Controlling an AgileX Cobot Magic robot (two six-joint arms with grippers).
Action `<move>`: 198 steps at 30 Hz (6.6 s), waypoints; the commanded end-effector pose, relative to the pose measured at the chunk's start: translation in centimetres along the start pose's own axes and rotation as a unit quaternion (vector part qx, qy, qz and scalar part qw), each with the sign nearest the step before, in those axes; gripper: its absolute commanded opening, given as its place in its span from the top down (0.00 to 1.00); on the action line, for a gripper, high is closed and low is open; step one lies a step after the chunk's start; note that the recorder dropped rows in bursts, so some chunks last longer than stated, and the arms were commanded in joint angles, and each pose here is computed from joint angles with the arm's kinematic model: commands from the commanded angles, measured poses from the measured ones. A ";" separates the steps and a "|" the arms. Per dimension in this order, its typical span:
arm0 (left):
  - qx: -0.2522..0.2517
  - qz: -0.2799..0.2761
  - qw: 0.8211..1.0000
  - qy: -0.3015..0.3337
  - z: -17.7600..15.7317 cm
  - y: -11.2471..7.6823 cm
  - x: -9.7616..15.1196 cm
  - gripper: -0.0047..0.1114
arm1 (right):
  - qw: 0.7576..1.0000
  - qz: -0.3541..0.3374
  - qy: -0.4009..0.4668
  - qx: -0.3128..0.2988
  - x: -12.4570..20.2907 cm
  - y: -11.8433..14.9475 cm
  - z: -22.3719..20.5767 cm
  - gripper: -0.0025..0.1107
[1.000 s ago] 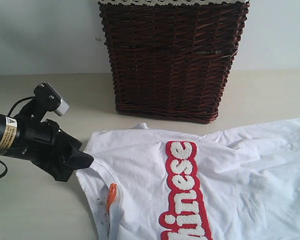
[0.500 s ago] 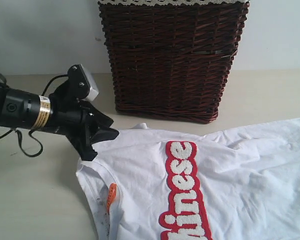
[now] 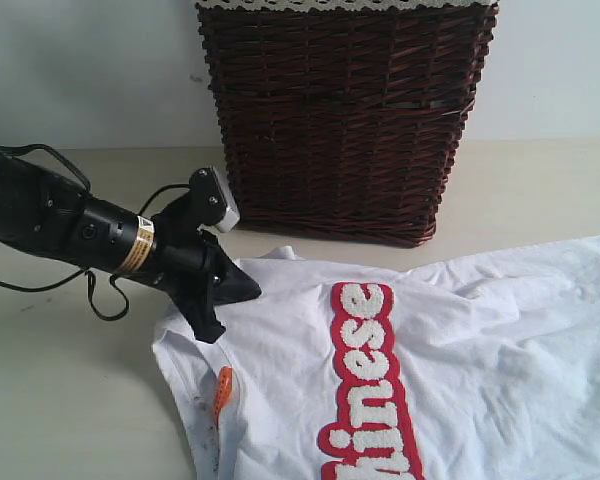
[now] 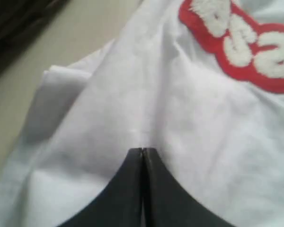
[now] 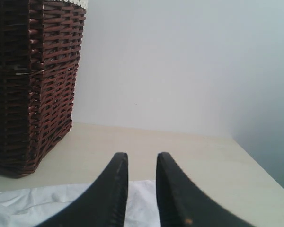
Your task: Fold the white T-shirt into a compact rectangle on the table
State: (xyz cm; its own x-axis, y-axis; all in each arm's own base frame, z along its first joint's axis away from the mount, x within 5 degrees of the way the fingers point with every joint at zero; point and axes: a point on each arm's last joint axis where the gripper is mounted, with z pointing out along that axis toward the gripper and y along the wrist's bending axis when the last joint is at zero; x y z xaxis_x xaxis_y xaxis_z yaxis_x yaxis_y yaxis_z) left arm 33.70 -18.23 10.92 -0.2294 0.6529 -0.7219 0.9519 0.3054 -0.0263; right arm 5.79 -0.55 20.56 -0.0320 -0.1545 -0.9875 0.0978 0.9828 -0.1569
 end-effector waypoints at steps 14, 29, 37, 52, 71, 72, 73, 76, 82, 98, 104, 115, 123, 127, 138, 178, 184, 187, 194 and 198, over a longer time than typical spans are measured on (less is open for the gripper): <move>-0.067 0.056 0.996 0.002 -3.1 -0.3 -1.7 0.96 | 1.000 -0.001 -0.001 -0.001 0.1 0.0 0.0 0.77; 0.050 0.029 0.997 0.041 0.5 -3.5 3.1 0.96 | 1.000 -0.001 -0.001 -0.001 0.1 0.0 0.0 0.77; 0.068 0.017 0.996 0.055 -0.3 -5.3 4.4 0.96 | 1.000 -0.001 -0.001 -0.001 0.1 0.0 0.0 0.77; 0.003 0.056 0.997 -0.051 -5.1 -1.7 -2.3 0.96 | 1.000 -0.001 -0.001 -0.001 0.1 0.0 0.0 0.77; -0.092 0.005 0.992 0.085 3.5 4.6 4.1 0.96 | 1.000 -0.002 -0.001 -0.001 0.1 0.0 0.0 0.77; -0.106 0.000 0.990 0.094 3.4 4.9 4.4 0.96 | 1.000 -0.002 -0.001 -0.001 0.1 0.0 0.0 0.77; -0.127 -0.009 0.986 0.105 3.2 5.4 4.8 0.96 | 1.000 -0.002 -0.001 -0.001 0.1 0.0 0.0 0.77; -0.188 -0.044 0.973 0.130 2.1 6.9 5.8 0.96 | 1.000 -0.002 -0.001 -0.001 0.1 0.0 0.0 0.77; -0.277 -0.151 0.939 0.139 -0.5 9.6 8.1 0.96 | 1.000 -0.001 -0.001 -0.001 0.1 0.0 0.0 0.77; -0.307 -0.169 0.933 0.078 -1.8 12.4 5.9 0.96 | 1.000 -0.001 -0.001 -0.001 0.1 0.0 0.0 0.77; -0.357 -0.213 0.908 0.051 -4.7 12.7 4.1 0.96 | 1.000 -0.001 -0.001 -0.001 0.1 0.0 0.0 0.77; 0.022 -0.312 0.948 -0.059 -7.1 1.8 2.8 0.96 | 1.000 -0.001 -0.001 -0.001 0.1 0.0 0.0 0.77; -0.079 -0.209 0.970 0.094 -5.5 -0.5 9.8 0.96 | 1.000 -0.001 -0.001 -0.001 0.1 0.0 0.0 0.77; -0.129 -0.135 0.973 0.137 -5.5 0.9 10.7 0.96 | 1.000 -0.001 -0.001 -0.001 0.1 0.0 0.0 0.77; -0.119 -0.130 0.968 0.181 -4.9 -0.1 12.7 0.96 | 1.000 -0.001 -0.001 -0.001 0.1 0.0 0.0 0.77; -0.065 -0.190 0.979 0.015 -10.9 -4.6 7.0 0.54 | 1.000 -0.001 -0.001 -0.001 0.1 0.0 0.0 0.77; 0.146 -0.119 0.969 -0.159 -13.3 -8.7 3.6 0.63 | 1.000 -0.001 -0.001 -0.001 0.1 0.0 0.0 0.77; 0.070 -0.090 0.988 -0.102 -12.6 -8.1 4.1 0.81 | 1.000 -0.001 -0.001 -0.001 0.1 0.0 0.0 0.77; -0.370 -0.280 0.836 -0.293 -27.4 -10.2 -1.3 0.96 | 1.000 -0.001 -0.001 -0.001 0.1 0.0 0.0 0.77; -0.240 -0.102 0.905 -0.338 -28.9 -17.9 -3.9 0.96 | 1.000 -0.001 -0.001 -0.001 0.1 0.0 0.0 0.77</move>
State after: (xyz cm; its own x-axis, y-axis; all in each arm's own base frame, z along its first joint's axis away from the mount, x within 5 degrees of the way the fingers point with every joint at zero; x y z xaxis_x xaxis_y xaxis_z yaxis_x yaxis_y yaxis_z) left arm 15.36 -4.47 33.53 -0.1166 -0.0469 -0.9921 0.4669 0.8790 -0.0964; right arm 5.79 -0.55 20.56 -0.0320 -0.1545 -0.9875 0.0978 0.9828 -0.1569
